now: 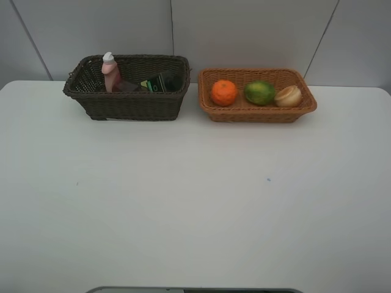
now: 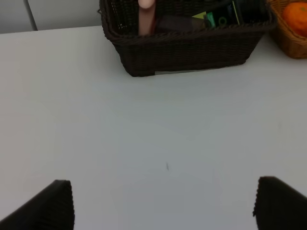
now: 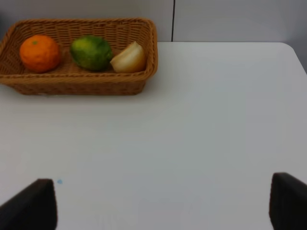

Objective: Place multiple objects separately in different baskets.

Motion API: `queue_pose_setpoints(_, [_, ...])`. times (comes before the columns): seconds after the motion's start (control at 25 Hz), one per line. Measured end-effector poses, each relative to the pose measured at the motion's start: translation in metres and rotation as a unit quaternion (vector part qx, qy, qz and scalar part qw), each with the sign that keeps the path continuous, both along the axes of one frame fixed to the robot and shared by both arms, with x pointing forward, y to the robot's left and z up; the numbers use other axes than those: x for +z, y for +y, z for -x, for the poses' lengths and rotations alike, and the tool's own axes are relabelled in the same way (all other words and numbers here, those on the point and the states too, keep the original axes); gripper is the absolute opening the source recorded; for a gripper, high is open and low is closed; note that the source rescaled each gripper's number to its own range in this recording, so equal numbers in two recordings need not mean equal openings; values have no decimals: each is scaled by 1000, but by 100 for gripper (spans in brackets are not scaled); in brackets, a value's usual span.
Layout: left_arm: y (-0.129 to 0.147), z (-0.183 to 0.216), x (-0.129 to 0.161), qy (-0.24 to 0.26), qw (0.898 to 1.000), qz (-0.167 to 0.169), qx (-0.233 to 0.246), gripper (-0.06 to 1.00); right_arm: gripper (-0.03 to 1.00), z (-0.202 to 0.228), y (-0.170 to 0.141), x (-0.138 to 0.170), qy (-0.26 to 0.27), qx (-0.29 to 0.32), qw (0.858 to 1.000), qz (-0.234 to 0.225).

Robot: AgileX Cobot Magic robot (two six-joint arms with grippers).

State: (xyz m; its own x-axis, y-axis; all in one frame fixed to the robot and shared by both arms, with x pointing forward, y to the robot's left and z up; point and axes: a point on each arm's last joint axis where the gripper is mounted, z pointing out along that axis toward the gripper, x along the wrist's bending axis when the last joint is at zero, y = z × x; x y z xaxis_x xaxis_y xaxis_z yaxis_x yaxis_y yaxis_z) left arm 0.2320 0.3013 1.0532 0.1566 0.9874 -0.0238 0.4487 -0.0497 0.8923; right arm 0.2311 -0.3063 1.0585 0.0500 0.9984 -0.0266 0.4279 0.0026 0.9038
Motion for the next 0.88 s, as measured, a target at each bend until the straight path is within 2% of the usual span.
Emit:
queue_pose_setpoints(0.4, [0,0,0,0,1000,0,1,97,87,0,0,0,0,0,1000,0])
queue_pose_setpoints(0.68, [0,0,0,0,999,0,35,97,87,0,0,0,0,0,1000,0])
queue_pose_setpoints(0.88, [-1,0,0,0,999,0,40,97,87,0,0,0,0,0,1000,0])
